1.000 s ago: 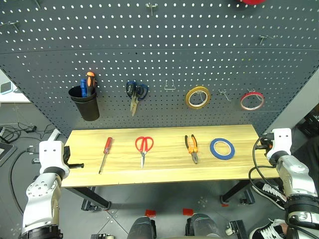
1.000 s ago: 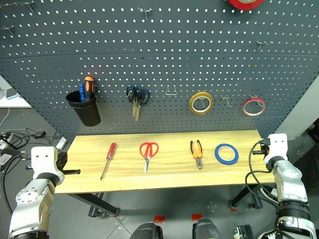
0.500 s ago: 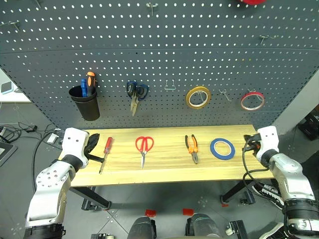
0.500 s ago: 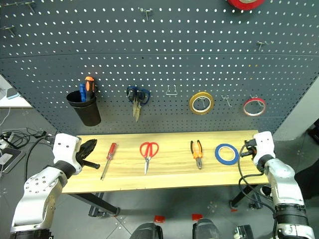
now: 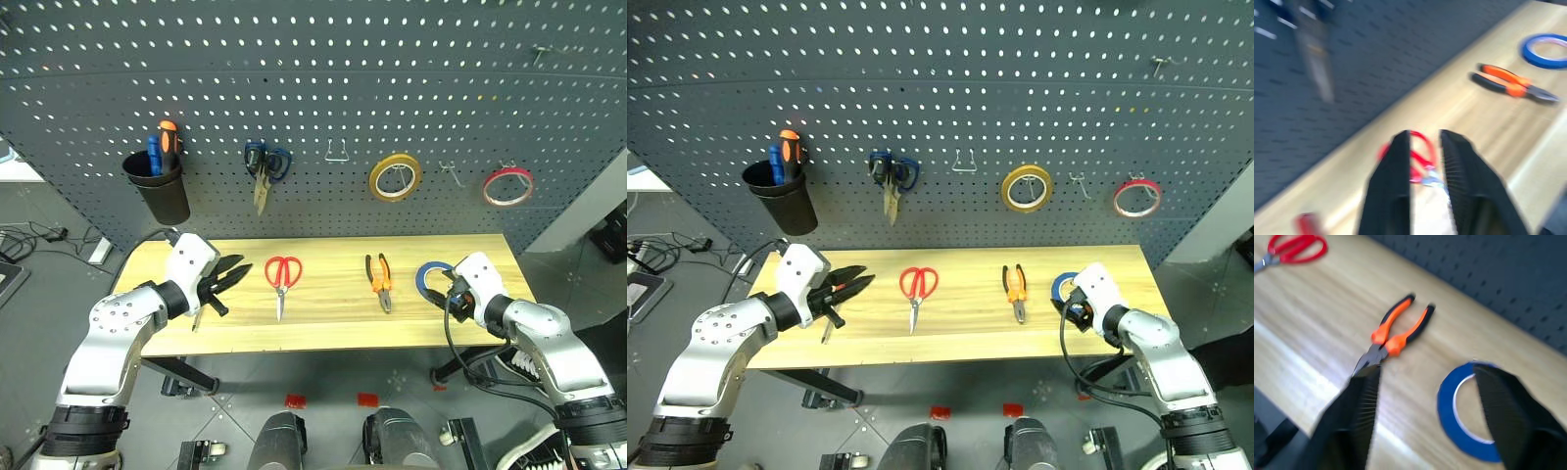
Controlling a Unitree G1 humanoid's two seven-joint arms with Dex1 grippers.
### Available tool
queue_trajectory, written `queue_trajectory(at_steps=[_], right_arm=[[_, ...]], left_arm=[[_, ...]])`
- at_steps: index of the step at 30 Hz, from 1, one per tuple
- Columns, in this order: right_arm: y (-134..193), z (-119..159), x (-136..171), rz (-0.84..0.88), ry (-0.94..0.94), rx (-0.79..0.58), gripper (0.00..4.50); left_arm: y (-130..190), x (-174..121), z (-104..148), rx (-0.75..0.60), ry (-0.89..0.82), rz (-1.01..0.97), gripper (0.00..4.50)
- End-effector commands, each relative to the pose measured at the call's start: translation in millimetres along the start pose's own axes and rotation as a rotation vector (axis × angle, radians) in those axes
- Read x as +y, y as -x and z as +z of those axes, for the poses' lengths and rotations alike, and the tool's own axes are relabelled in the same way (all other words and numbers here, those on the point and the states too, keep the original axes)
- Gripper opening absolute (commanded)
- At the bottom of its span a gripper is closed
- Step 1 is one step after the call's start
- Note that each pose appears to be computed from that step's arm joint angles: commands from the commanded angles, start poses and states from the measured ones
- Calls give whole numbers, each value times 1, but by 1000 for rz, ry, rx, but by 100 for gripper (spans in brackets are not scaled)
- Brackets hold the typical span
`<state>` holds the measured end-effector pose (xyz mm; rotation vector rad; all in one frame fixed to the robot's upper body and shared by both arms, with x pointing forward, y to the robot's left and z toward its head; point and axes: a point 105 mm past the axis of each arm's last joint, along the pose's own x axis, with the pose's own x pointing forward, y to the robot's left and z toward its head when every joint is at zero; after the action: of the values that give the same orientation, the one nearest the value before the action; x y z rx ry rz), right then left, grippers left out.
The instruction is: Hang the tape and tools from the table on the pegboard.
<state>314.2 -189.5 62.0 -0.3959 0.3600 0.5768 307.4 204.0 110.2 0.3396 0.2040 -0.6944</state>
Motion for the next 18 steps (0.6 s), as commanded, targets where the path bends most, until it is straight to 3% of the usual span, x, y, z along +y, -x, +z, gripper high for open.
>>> queue_trajectory(at_steps=[1,4,8,18], right_arm=[[-2,10,-3,-9,31,-5,362],[-7,8,0,15,34,31,442],[-18,-1,-9,-10,47,115,450],[-45,-16,-34,-96,95,264,450]], left_arm=[[-7,-5,7,-12,-26,-53,249],[-20,-8,12,-25,-43,-83,339],[-44,-9,20,-39,-91,-117,449],[-79,-49,42,-106,-168,-349,449]])
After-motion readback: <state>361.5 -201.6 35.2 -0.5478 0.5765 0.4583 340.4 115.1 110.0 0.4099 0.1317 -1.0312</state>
